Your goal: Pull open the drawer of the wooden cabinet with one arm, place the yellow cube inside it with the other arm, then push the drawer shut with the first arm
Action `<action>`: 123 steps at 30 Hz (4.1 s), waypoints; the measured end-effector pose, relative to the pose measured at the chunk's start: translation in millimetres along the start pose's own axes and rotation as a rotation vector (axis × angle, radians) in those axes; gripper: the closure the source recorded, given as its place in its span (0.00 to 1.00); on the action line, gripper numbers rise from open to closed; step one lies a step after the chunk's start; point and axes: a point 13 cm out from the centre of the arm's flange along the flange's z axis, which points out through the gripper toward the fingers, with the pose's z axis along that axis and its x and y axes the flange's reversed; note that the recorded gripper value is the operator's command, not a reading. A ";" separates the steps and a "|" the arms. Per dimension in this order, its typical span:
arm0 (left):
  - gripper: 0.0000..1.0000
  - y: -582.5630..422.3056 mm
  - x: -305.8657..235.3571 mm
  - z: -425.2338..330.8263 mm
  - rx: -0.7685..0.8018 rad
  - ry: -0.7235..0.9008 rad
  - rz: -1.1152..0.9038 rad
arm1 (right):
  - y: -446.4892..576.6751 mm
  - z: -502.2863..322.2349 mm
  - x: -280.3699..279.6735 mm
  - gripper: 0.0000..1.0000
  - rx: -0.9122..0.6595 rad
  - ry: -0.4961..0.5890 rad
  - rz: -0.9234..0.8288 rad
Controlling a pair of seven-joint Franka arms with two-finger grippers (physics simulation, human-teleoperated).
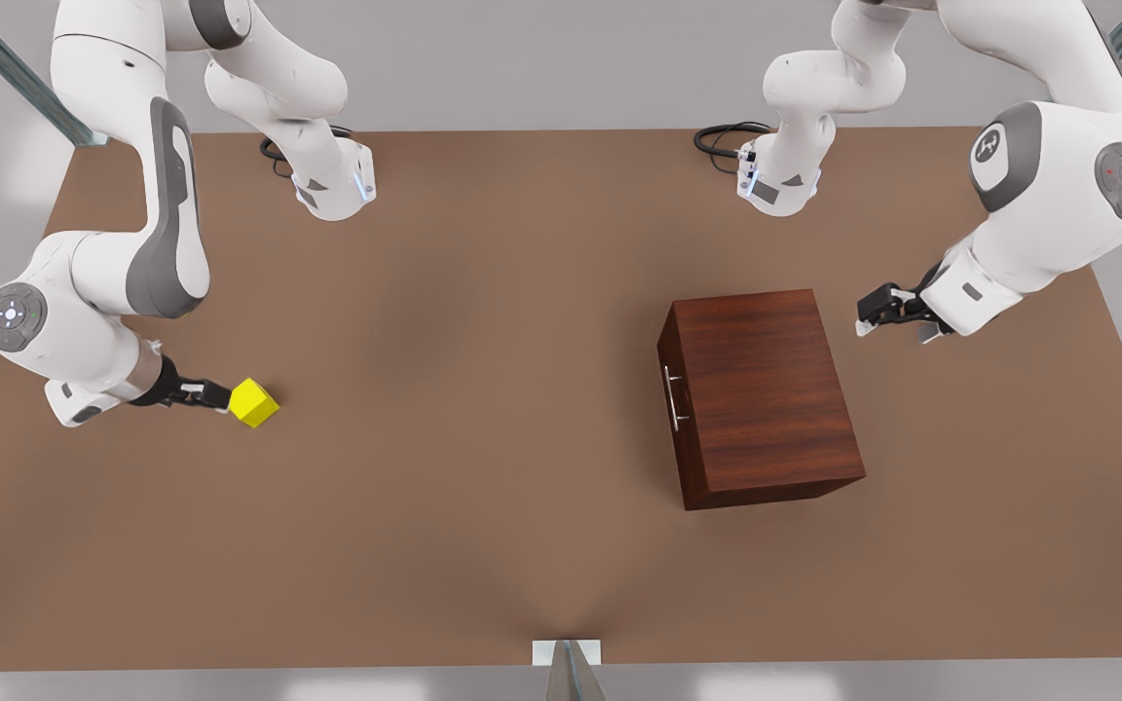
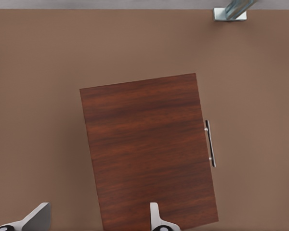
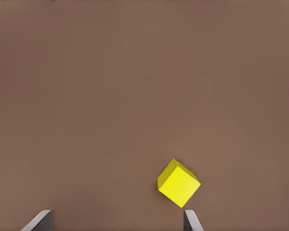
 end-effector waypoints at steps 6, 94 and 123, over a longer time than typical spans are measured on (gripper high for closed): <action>0.00 -35.4 -4.1 17.1 -0.042 0.019 0.041 | -13.9 -0.3 3.1 0.00 0.005 0.012 0.044; 0.00 -328.7 -12.5 356.4 -0.406 -0.145 -0.209 | -83.6 285.7 78.9 0.31 -0.004 0.014 0.628; 0.00 -376.4 -12.7 324.6 -0.340 -0.204 -0.185 | -47.2 123.9 37.1 0.30 -0.030 0.048 0.614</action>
